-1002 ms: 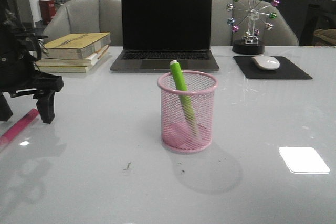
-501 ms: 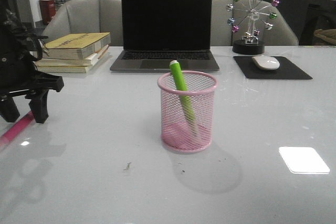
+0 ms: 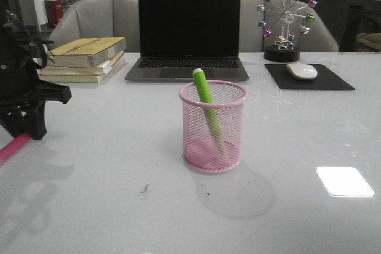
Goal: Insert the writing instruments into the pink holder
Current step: 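Lift the pink marker and lower it into the pink holder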
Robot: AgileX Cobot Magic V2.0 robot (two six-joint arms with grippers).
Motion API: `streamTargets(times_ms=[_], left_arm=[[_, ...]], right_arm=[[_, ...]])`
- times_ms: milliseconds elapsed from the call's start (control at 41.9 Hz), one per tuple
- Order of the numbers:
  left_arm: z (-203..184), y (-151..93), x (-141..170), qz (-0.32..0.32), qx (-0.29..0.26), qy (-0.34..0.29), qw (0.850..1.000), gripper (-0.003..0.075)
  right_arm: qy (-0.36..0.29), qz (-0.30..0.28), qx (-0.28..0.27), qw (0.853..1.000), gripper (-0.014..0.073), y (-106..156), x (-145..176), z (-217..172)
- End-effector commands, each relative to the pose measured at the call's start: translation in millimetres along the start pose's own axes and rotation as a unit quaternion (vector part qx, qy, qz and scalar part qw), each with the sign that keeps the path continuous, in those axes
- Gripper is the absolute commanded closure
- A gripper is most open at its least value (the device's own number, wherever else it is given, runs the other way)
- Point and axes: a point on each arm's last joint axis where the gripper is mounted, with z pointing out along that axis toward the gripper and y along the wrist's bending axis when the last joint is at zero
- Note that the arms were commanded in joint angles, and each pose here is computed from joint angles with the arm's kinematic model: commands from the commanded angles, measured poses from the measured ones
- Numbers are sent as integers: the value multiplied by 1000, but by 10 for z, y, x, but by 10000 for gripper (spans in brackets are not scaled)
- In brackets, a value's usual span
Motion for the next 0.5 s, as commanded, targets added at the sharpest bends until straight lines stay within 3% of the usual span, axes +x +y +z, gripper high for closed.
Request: streamTargets(times_ms=[0,167,310,453,477], left_arm=[[-533,-36,-126,1,12,-99,995,629],[-1173,-241,15,40,37,-228,972,629],[-1680,-446,256,70,72,-342,934,629],[-2120,-671,531,93,129,-479,863,629],[-2193,-723,575,96,144,-505,846,629]], right_arm=[[-46,-1,6,999,193,-13,-110,-74],[-46,-1,6,999,193,-13,-110,-74],[-46,-1,6,999,193,-13,-110,-74],[-46,-1,6,999,193,-13,-110,-74],[-46,-1,6,999,193,-13,-110,-74]])
